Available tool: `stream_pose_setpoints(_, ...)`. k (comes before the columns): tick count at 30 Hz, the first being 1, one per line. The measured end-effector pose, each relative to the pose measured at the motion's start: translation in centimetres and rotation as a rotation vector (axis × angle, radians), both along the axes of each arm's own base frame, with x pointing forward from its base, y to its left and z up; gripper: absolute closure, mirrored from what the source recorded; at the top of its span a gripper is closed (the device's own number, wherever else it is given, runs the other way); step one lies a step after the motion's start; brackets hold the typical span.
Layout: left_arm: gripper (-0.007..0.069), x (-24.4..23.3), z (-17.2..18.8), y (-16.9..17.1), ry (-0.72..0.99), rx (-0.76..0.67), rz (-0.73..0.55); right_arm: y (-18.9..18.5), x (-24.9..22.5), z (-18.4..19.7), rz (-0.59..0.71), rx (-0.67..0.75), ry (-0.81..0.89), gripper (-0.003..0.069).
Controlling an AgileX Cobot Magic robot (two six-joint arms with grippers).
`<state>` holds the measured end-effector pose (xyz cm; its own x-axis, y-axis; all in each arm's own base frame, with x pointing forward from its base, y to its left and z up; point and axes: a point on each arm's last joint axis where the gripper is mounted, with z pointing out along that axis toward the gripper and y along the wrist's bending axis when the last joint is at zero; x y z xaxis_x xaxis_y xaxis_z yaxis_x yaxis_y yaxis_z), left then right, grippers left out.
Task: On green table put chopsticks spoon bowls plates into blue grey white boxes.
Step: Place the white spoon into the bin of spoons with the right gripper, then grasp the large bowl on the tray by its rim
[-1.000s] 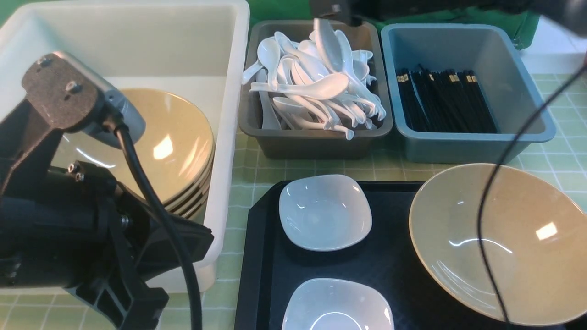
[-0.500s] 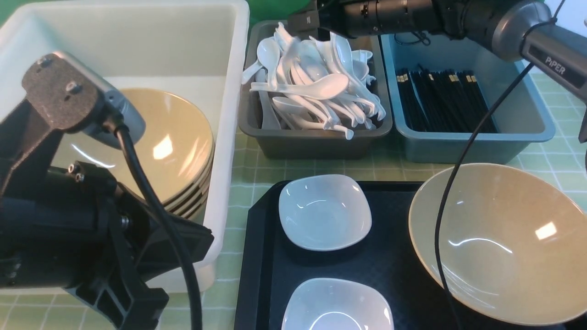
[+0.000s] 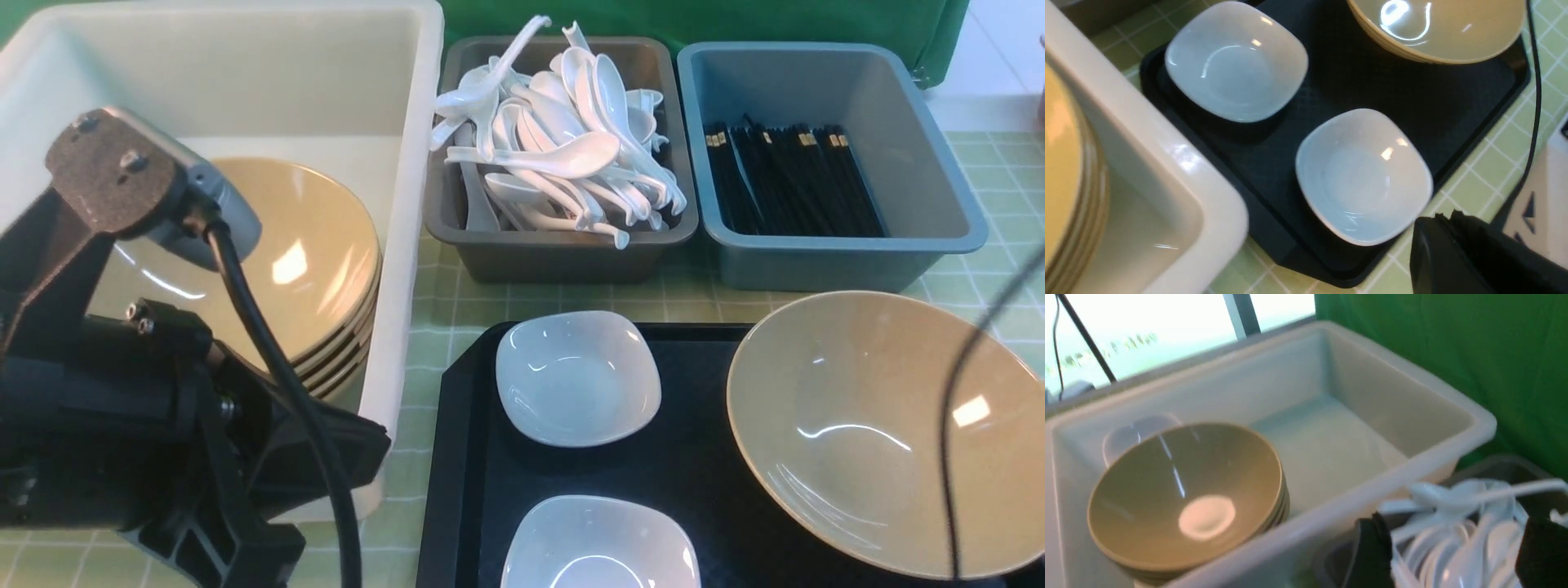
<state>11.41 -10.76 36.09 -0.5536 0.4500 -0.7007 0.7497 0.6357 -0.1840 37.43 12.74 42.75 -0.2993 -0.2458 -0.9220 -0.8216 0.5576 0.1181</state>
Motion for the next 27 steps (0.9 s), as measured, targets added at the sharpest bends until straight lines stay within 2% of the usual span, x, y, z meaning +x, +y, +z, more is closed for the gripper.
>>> stream_pose_setpoints(7,0.0627,0.5,-0.6,-1.4,0.061,-0.106,-0.026,-4.0,-11.5,-0.4,-0.109,-0.395,0.176,0.0193)
stream_pose_setpoints(10,0.0625,1.5,-1.4,-2.2,0.117,-0.112,-0.025,-5.5,-15.8,-0.7,-0.186,-0.406,0.205,0.0193)
stream_pose_setpoints(14,0.0619,3.3,-3.1,-3.7,0.221,-0.114,-0.014,-6.9,-22.8,-1.9,-0.283,-0.33,0.162,0.0193)
stream_pose_setpoints(19,0.0515,5.2,-4.6,-5.9,0.291,-0.072,-0.047,-8.2,-28.3,-4.6,-0.402,-0.24,0.188,0.0193)
stream_pose_setpoints(22,0.0396,6.3,-4.7,-8.9,0.309,-0.06,-0.095,-8.6,-29.8,-6.2,-0.436,-0.241,0.258,0.0193)
stream_pose_setpoints(23,0.0387,6.4,-4.7,-9.1,0.31,-0.058,-0.099,-8.6,-29.8,-6.2,-0.436,-0.242,0.262,0.0193)
stream_pose_setpoints(24,0.0326,7.1,-4.8,-10.8,0.332,-0.061,-0.099,-8.6,-30.0,-6.6,-0.441,-0.242,0.286,0.0193)
stream_pose_setpoints(27,0.0242,9.5,-6.4,-13.5,0.418,-0.051,-0.044,-8.6,-30.0,-6.7,-0.457,-0.221,0.292,0.0193)
